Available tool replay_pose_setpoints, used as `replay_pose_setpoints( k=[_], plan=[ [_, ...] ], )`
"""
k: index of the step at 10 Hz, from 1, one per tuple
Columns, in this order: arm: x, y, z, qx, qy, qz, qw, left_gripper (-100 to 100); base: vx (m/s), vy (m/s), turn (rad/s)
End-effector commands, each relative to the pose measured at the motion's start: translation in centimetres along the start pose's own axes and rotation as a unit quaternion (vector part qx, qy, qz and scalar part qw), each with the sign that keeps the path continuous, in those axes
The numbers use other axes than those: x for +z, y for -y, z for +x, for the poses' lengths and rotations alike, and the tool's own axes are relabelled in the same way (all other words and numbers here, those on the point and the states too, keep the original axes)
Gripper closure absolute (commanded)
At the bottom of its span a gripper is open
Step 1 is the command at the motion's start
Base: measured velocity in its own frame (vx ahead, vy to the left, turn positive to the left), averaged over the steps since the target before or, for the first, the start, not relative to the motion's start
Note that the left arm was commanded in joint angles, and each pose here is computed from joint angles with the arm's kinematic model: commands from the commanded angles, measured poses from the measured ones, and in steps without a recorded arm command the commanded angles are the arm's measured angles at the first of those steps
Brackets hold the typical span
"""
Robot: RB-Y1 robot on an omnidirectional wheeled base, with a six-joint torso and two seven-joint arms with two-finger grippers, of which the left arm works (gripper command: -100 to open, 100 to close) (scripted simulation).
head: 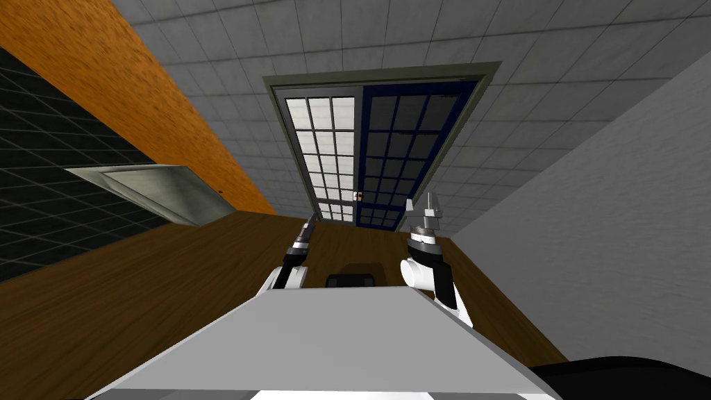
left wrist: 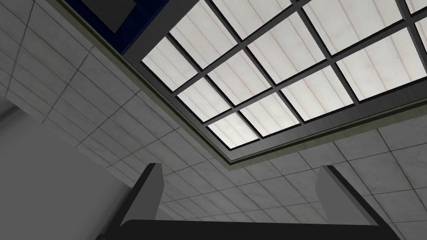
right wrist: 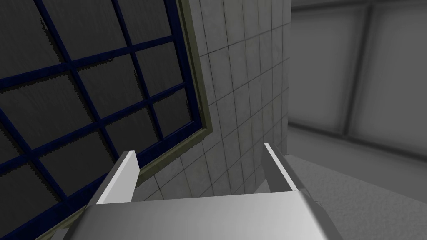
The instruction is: Pull the door open
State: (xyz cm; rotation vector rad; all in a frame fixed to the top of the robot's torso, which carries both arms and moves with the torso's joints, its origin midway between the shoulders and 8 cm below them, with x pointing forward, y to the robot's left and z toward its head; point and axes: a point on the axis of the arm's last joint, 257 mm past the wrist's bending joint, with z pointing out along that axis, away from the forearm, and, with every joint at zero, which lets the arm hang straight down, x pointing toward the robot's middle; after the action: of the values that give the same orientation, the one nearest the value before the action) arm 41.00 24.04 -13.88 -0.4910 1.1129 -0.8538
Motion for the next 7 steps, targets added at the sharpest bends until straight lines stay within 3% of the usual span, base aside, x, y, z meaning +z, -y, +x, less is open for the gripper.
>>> replay_pose_setpoints(
  k=[1,7],
  plan=[
    [-0.17,-0.7,0.6,0.018,-0.007,-0.003,0.9998,-100,0.103,-0.085,0.003],
    [-0.84,-3.5,2.8,0.083,-0.032,-0.016,0.9959,-100,0.096,-0.069,0.006]
  ],
)
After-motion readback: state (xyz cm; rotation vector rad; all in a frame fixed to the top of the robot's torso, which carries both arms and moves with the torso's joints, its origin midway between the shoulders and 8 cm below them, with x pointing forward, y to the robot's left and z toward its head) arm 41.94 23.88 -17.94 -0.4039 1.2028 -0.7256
